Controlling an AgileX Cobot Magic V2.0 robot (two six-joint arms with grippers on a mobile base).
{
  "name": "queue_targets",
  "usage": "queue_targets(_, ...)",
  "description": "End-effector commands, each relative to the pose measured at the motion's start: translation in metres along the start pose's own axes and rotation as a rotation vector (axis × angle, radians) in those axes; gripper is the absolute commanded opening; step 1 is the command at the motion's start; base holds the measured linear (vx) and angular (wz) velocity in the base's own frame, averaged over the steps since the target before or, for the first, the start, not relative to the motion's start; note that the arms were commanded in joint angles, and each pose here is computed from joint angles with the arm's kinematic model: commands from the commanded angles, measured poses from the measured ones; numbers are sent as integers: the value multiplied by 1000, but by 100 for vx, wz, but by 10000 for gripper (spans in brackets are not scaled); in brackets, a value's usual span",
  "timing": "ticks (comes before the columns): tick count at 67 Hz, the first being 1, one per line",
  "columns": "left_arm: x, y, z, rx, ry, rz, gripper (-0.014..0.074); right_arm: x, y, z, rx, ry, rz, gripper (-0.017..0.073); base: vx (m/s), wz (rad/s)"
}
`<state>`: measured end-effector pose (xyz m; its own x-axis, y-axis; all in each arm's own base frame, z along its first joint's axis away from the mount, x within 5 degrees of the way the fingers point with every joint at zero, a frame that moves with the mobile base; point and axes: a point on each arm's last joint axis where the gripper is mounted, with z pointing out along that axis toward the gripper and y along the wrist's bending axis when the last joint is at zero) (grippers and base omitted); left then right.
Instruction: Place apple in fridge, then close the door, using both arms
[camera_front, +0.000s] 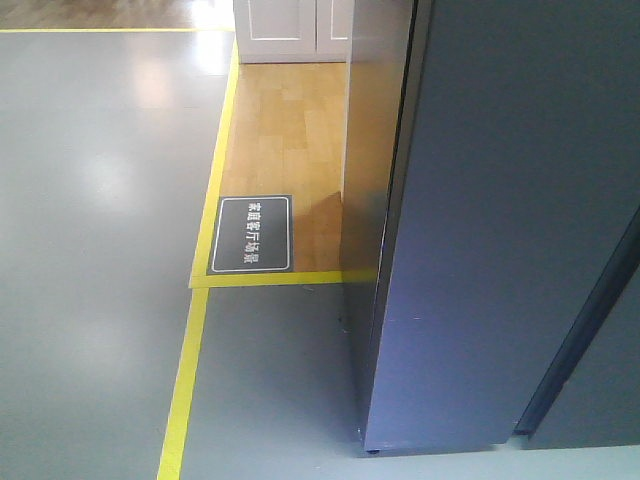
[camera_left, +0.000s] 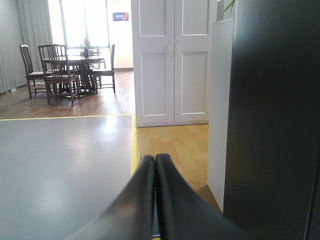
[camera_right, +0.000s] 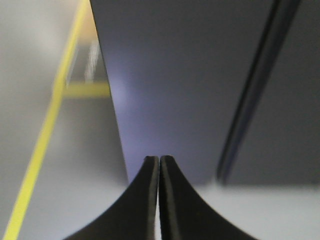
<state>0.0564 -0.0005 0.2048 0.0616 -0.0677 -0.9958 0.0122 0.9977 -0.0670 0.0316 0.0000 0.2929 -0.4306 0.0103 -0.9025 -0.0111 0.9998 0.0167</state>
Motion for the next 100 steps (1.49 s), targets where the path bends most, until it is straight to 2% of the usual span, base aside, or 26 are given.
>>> queue_targets(1, -14, 0, -2, -2, -113, -10, -6, -16, 0, -1, -6, -275, -10, -3, 0, 0)
queue_targets(11, -14, 0, -2, -2, -113, -10, -6, 5, 1, 15, -17, -444, -20, -3, 0, 0)
queue_targets(27, -14, 0, -2, -2, -113, -10, -6, 49, 0, 45, -22, -578, -20, -3, 0, 0)
queue_targets(34, -14, 0, -2, -2, -112, -10, -6, 65, 0, 57, -24, -579, -21, -3, 0, 0)
queue_targets(37, -14, 0, -2, -2, -112, -10, -6, 68, 0, 58, -22, -533, -21, -3, 0, 0)
queue_targets(100, -14, 0, -2, -2, -112, -10, -6, 70, 0, 60, -19, -509, -29, -3, 0, 0)
